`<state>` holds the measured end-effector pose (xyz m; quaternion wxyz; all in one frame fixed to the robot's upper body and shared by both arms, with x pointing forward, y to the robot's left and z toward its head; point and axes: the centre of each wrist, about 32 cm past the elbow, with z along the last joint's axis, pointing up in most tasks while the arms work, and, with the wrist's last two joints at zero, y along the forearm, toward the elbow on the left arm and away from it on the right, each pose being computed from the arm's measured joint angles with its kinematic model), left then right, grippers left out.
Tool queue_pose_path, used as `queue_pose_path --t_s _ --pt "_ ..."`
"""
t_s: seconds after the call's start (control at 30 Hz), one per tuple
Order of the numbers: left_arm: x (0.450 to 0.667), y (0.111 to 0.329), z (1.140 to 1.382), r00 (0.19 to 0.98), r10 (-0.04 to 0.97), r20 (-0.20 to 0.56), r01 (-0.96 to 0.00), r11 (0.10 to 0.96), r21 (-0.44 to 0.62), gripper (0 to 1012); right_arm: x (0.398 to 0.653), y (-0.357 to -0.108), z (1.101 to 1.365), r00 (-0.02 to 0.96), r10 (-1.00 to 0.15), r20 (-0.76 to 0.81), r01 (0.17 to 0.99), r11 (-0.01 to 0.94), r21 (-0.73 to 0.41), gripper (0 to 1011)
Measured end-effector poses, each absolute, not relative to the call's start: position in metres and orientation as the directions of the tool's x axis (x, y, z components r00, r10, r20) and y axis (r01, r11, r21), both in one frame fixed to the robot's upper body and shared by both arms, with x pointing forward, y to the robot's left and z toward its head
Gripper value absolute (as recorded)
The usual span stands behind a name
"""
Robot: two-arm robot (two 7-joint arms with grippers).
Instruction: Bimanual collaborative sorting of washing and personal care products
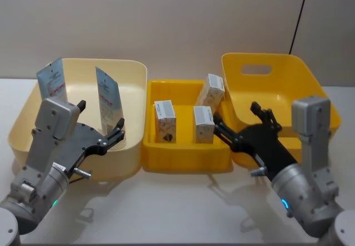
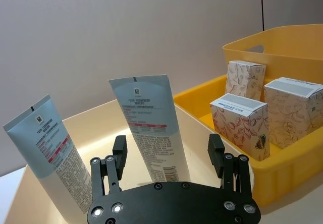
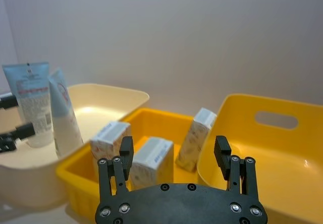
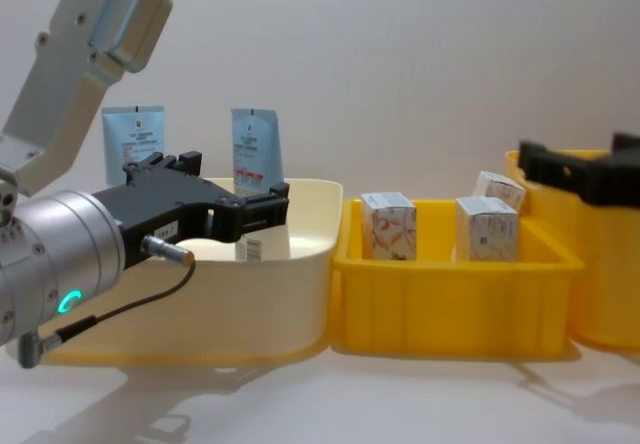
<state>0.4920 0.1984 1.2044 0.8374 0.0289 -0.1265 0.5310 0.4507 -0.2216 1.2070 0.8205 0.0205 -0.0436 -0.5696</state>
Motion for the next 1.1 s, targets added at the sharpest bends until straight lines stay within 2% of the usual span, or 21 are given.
queue_pose_path --t_s 0.47,0.77,1.1 --pt "0.492 0.198 1.204 0.404 0.882 0.242 -0.897 0.434 -0.086 1000 0.459 -0.195 1.264 0.367 -0.928 0.061 0.919 0.372 0.128 998" --pt "0.492 0.198 1.204 0.404 0.882 0.242 -0.897 0.434 -0.086 1000 0.455 -0.184 1.289 0.367 -0.928 0.070 0.927 0.371 0.051 999" --pt "0.492 0.198 1.204 0.404 0.882 0.242 -0.897 0.434 -0.086 999 0.450 -0.178 1.293 0.344 -0.937 0.061 0.938 0.339 -0.073 998"
